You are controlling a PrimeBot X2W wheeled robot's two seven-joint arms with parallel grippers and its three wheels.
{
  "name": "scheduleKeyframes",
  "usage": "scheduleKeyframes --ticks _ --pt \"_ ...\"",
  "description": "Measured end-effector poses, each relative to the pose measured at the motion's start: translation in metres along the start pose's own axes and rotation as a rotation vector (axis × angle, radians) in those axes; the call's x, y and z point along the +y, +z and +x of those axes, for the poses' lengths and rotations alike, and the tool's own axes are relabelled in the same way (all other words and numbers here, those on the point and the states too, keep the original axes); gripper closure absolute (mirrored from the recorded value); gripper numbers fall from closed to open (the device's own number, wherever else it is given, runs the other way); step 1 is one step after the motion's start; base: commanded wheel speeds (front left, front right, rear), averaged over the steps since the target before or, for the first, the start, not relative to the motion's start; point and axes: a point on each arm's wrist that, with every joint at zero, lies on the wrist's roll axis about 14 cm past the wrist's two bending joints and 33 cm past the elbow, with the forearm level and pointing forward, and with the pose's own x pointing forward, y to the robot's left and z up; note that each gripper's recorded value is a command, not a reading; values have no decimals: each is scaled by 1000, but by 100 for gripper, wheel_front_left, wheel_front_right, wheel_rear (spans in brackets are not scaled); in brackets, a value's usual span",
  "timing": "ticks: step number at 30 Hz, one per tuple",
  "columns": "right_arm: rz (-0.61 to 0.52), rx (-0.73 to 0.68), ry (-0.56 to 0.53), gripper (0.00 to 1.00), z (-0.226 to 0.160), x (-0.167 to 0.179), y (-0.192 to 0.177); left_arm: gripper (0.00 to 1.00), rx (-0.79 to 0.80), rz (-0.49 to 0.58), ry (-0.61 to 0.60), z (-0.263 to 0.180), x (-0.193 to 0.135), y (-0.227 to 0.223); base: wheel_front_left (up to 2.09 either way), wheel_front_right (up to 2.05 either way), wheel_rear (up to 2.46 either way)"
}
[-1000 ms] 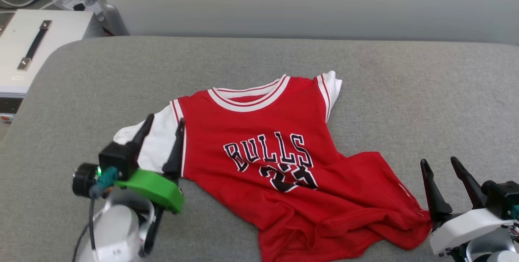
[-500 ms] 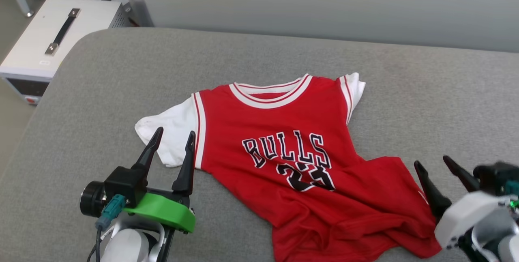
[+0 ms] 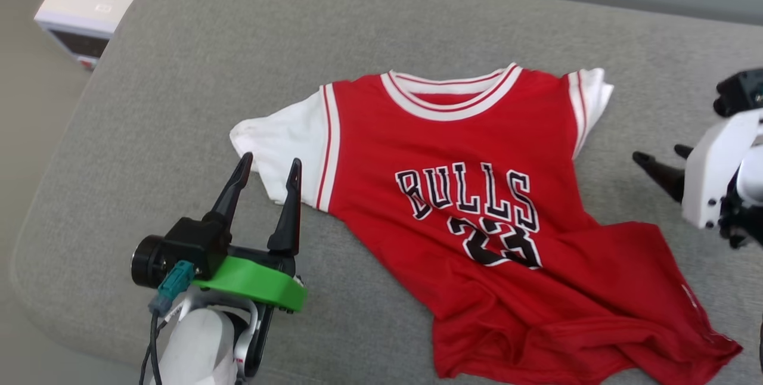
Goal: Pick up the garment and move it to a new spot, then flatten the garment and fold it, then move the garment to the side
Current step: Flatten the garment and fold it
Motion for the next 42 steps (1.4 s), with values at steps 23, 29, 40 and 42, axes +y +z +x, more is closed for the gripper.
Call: scheduleKeyframes --ticks 23,29,40,42 --pt "-34 176 50 0 126 9 7 0 107 35 165 -10 46 -31 0 0 0" --pt "-52 163 65 100 128 13 3 0 114 33 171 -11 48 -33 0 0 0" --pt "-25 41 25 100 92 -8 3 0 67 26 134 -6 37 -20 0 0 0" --pt "-19 28 4 100 82 -16 0 0 56 25 124 -5 34 -17 0 0 0"
